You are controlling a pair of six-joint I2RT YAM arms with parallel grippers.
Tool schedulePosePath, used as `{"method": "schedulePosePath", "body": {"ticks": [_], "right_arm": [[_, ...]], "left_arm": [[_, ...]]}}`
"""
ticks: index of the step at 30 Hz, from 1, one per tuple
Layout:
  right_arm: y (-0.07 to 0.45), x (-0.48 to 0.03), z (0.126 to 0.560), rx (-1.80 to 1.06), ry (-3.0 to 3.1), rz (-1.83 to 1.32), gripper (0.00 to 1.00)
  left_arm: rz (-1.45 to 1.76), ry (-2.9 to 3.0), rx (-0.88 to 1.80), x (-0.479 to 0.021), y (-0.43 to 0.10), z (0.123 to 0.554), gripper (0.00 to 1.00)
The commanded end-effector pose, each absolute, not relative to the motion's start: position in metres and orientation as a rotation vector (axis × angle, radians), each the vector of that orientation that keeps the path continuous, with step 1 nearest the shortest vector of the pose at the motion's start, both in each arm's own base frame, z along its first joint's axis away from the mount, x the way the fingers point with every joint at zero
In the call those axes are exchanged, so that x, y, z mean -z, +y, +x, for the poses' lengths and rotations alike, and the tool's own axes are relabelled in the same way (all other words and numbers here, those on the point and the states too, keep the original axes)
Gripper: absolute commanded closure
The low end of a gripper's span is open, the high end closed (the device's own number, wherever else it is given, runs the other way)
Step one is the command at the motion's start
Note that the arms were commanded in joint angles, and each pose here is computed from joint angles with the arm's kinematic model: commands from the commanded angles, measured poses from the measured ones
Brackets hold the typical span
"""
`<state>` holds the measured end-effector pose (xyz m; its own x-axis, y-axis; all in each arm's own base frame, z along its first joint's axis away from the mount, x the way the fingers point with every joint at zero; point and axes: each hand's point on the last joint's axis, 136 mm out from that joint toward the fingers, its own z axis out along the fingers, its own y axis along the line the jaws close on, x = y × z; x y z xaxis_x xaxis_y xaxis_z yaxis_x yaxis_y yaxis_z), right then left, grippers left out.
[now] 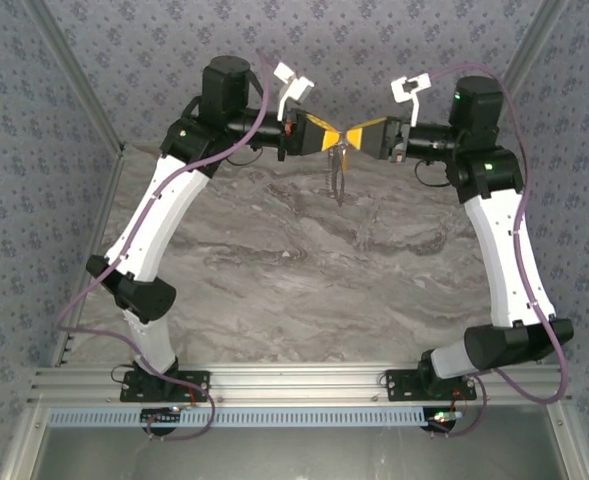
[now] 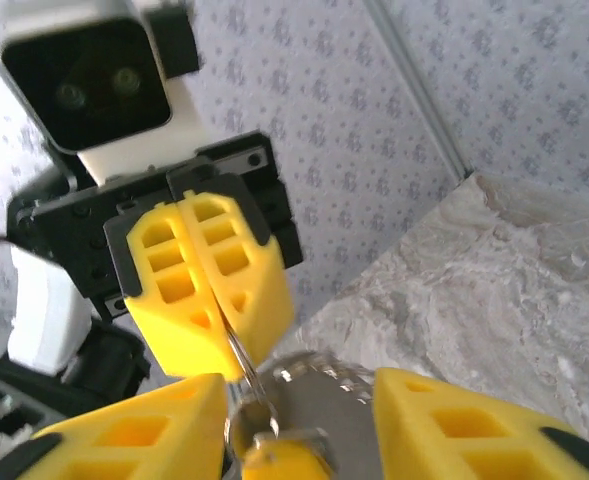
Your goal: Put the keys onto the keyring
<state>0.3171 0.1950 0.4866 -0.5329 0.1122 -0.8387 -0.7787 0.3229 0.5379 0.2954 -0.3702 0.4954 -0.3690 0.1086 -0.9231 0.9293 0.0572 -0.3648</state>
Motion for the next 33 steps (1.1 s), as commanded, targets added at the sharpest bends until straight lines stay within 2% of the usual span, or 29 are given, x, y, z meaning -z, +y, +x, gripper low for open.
{"method": "schedulePosePath", "body": {"ticks": [1, 6, 13, 22, 25, 27, 33], "right_arm": [[0.171, -0.521, 0.312, -1.391, 1.602, -0.528, 0.49], [0.162, -0.521, 0.314, -1.444, 1.565, -0.483, 0.45], [0.184, -0.516, 0.309, -1.477, 1.559, -0.515, 0.38], [0.211, -0.511, 0.299, -1.527, 1.557, -0.579, 0.38], [0.216, -0.509, 0.298, -1.539, 1.56, -0.587, 0.42], [0.218, -0.51, 0.297, -1.542, 1.556, -0.593, 0.49], [0.222, -0.513, 0.294, -1.558, 1.551, -0.605, 0.87]], "left_arm": [[1.015, 1.415, 1.345, -0.541, -0.359, 0.288, 1.0], [0.991, 1.333, 1.365, -0.559, -0.357, 0.282, 1.0], [0.991, 1.29, 1.402, -0.571, -0.358, 0.276, 1.0], [0.997, 1.284, 1.415, -0.575, -0.358, 0.273, 1.0], [0.999, 1.283, 1.418, -0.576, -0.358, 0.272, 1.0], [1.003, 1.285, 1.423, -0.575, -0.359, 0.271, 1.0], [1.0, 1.286, 1.417, -0.575, -0.358, 0.271, 1.0]]}}
